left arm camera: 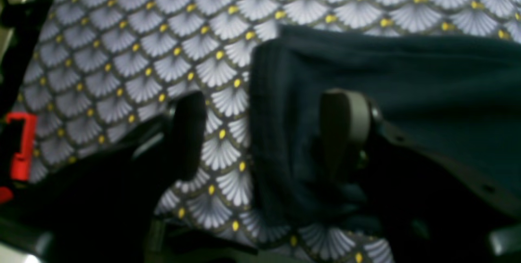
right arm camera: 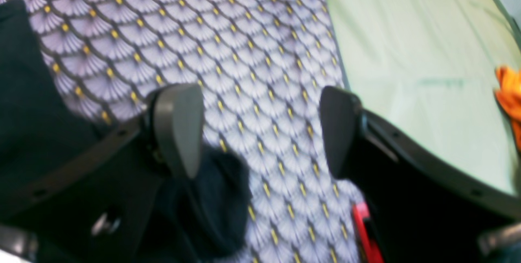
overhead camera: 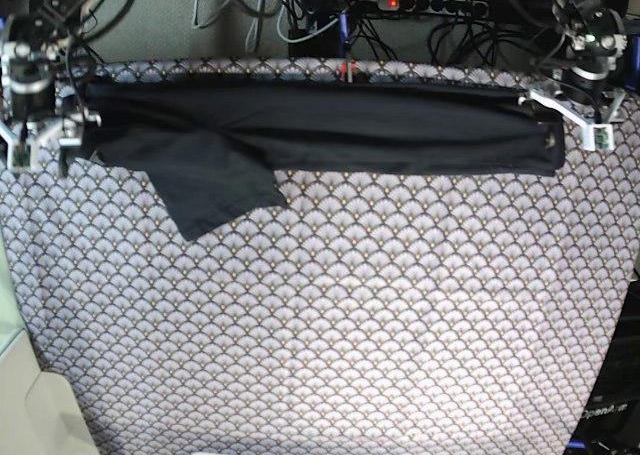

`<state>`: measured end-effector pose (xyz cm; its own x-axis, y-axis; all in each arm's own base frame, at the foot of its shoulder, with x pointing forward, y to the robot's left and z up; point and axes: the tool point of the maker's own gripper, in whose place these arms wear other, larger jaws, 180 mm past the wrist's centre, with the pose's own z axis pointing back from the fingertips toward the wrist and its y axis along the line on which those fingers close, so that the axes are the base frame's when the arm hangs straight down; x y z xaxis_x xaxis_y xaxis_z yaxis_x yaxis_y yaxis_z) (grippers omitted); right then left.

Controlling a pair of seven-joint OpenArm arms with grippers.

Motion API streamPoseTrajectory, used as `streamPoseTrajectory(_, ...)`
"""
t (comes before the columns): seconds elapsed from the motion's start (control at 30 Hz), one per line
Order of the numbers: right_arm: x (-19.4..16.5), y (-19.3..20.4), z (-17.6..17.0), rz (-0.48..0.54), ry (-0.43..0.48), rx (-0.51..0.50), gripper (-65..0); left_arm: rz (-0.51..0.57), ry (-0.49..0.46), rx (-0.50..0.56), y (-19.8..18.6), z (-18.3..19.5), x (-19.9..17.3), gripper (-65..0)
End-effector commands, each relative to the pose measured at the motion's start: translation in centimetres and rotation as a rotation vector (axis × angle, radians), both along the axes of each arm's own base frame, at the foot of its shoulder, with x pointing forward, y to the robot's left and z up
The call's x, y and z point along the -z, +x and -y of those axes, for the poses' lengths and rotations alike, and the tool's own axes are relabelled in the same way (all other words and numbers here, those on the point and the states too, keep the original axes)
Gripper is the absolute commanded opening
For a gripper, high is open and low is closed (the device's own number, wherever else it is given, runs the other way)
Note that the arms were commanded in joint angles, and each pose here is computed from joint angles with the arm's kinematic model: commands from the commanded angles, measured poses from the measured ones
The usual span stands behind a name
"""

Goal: Fold the T-shirt properly
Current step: 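Grasp the hanging sleeve with the right gripper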

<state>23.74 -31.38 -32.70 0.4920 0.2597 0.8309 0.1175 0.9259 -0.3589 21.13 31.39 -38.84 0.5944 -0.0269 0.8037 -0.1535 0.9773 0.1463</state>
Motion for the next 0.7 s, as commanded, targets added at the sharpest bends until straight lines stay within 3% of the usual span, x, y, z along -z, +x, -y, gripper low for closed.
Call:
streamPoseTrajectory(0.0, -1.7, 1.5, -0.5, 0.047, -0.017, -0.023, -19.9, 0.051, 0.009, 0.005, 0.7, 0.0, -1.3, -22.5)
streamPoseTrajectory(0.17, -1.2, 4.6, -4.4, -0.065, -0.008, -0.108, -19.9, 0.078, 0.018, 0.011, 1.1, 0.6, -2.3, -22.5)
streamPoseTrajectory(0.37, 0.3, 7.2, -8.8, -0.276, -0.045, -0.224, -19.9, 0.089, 0.014, 0.009, 1.2, 1.1, -2.6, -22.5)
streamPoseTrajectory(0.53, 0.7, 9.4, -12.4, -0.368, -0.087, -0.325, -19.9, 0.021, -0.002, -0.005, 0.5, 1.1, -1.5, -22.5)
streamPoseTrajectory(0.67, 2.7, 10.9, -14.1, -0.437, -0.052, -0.373, -20.0, 0.011, -0.002, -0.006, 0.4, 1.1, -1.3, -22.5)
